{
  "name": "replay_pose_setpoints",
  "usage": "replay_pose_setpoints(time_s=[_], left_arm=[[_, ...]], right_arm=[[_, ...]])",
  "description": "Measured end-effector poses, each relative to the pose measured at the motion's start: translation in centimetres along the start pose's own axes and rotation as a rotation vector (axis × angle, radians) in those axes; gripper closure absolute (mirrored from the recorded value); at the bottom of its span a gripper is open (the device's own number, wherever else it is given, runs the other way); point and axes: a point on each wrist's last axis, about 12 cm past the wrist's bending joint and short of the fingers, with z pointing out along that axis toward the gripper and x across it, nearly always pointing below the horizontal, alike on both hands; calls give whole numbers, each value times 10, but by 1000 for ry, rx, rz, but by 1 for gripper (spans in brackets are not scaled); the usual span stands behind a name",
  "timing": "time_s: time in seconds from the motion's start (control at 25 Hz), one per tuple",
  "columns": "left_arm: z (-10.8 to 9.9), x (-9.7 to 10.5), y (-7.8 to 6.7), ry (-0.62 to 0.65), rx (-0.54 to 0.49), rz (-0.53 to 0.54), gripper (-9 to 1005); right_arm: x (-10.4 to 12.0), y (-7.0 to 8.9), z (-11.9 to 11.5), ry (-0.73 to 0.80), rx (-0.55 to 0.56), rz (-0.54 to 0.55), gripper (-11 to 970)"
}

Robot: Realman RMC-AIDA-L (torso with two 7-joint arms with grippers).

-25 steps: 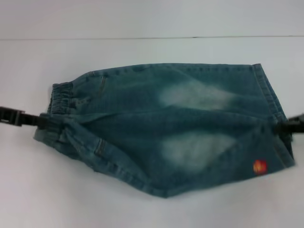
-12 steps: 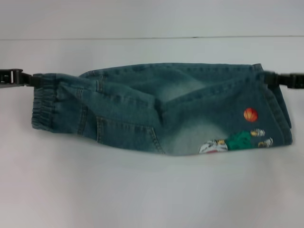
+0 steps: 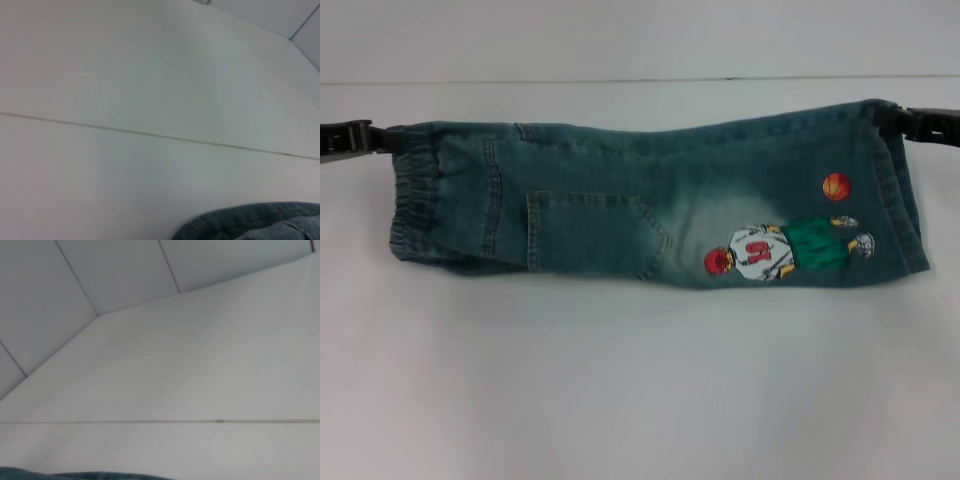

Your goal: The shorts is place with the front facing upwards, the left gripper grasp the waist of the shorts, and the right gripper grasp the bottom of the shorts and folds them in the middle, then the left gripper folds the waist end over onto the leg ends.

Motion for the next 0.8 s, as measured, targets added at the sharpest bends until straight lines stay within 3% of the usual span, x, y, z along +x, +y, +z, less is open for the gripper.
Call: replay_pose_setpoints(time_s=[0.36, 0.8], left_arm=[[10, 0, 2, -10, -51, 15, 904], [26, 2, -3, 0, -105, 74, 898]], right_arm=[[-7, 3, 18, -38, 77, -70, 840], [-5, 8, 42, 24, 175, -155, 810]])
